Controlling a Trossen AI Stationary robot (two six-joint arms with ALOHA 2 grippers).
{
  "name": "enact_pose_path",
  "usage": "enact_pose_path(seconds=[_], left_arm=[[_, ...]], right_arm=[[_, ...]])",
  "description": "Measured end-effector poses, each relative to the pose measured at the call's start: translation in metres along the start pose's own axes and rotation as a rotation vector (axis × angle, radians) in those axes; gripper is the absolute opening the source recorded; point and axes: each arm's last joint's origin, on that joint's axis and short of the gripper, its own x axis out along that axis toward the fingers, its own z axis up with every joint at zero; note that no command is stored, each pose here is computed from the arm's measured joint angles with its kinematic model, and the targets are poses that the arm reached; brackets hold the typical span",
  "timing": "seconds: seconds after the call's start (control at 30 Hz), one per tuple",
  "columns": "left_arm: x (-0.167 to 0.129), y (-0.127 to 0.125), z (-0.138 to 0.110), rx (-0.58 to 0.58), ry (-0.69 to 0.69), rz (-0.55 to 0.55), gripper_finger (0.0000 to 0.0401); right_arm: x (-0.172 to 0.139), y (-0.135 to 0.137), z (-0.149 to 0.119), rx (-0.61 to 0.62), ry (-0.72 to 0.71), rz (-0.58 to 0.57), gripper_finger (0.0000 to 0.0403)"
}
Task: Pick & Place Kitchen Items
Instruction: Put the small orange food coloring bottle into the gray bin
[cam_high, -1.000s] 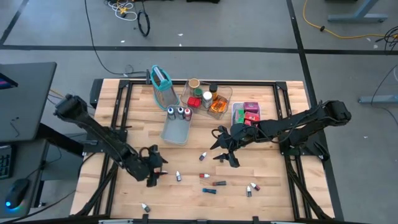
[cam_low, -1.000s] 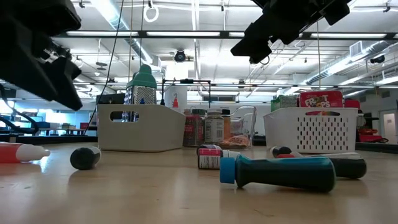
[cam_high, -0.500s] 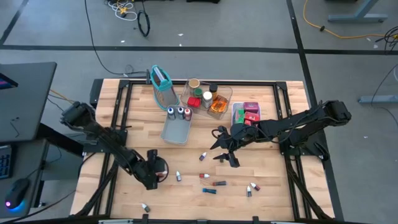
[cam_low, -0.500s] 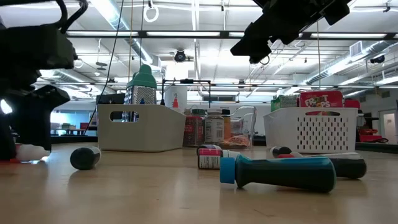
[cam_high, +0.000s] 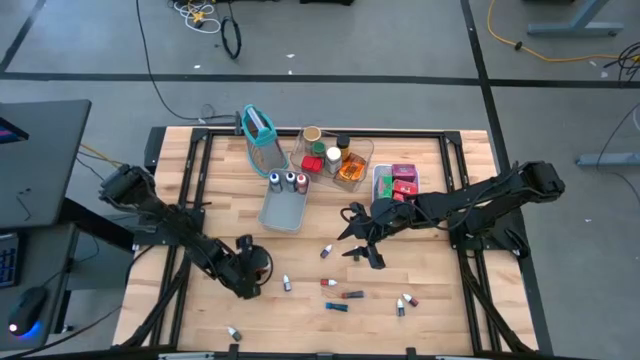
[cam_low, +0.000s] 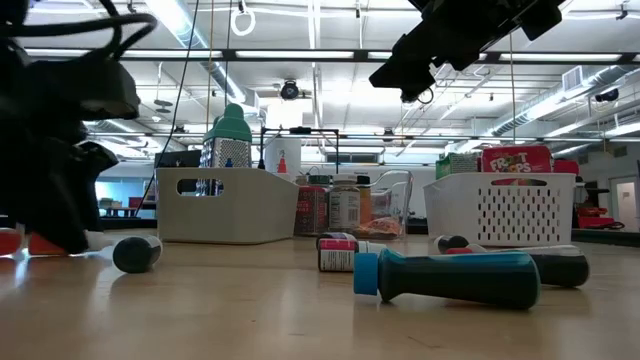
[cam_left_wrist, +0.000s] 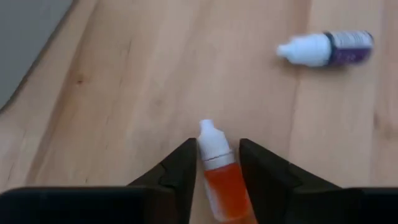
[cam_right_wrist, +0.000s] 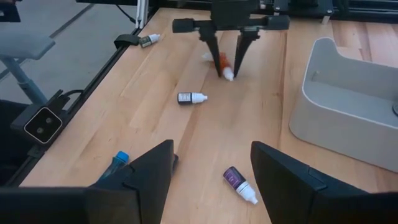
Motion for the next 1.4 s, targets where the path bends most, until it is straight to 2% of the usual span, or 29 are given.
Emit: enact_pose_path(seconds=[0.2,0.43,0.6,0.77,0.9,1.03,1.13,1.23,1.4], left_arm=[[0.006,0.01,0.01,-0.074,-0.007,0.033,0.008],[0.013,0.024,0.026,-0.177,-0.095,0.109,0.0089],[0.012,0.024,0.052,-0.125,-0.205,0.134,0.0079],[0.005,0.024,0.09,-0.06,-0.296,0.189,0.0076],[-0.007,0.027,0.121,-0.041,-0.373,0.307,0.0082],[-0.015,0.046,0.148,-0.073,-0.334,0.404,0.0088],[-0.011,0.069,0.156,-0.142,-0.265,0.41,0.008],[-0.002,0.094,0.155,-0.222,-0.194,0.384,0.0079],[0.014,0.124,0.139,-0.32,-0.085,0.31,0.0099]], right_arm=[[0.0,0.0,0.0,0.0,0.0,0.0,0.0223],[0.0,0.0,0.0,-0.001,0.0,0.0,0.0223],[0.0,0.0,0.0,-0.024,-0.001,0.0,0.0223],[0.0,0.0,0.001,-0.032,-0.009,0.0,0.0223],[0.0,0.0,0.001,-0.03,-0.009,0.0,0.0223],[0.0,0.0,0.001,-0.033,-0.009,0.0,0.0223],[0.0,0.0,0.001,-0.033,-0.009,0.0,0.0223],[0.0,0.0,0.001,-0.033,-0.008,0.0,0.0223],[0.0,0.0,0.001,-0.033,-0.008,0.0,0.0223]])
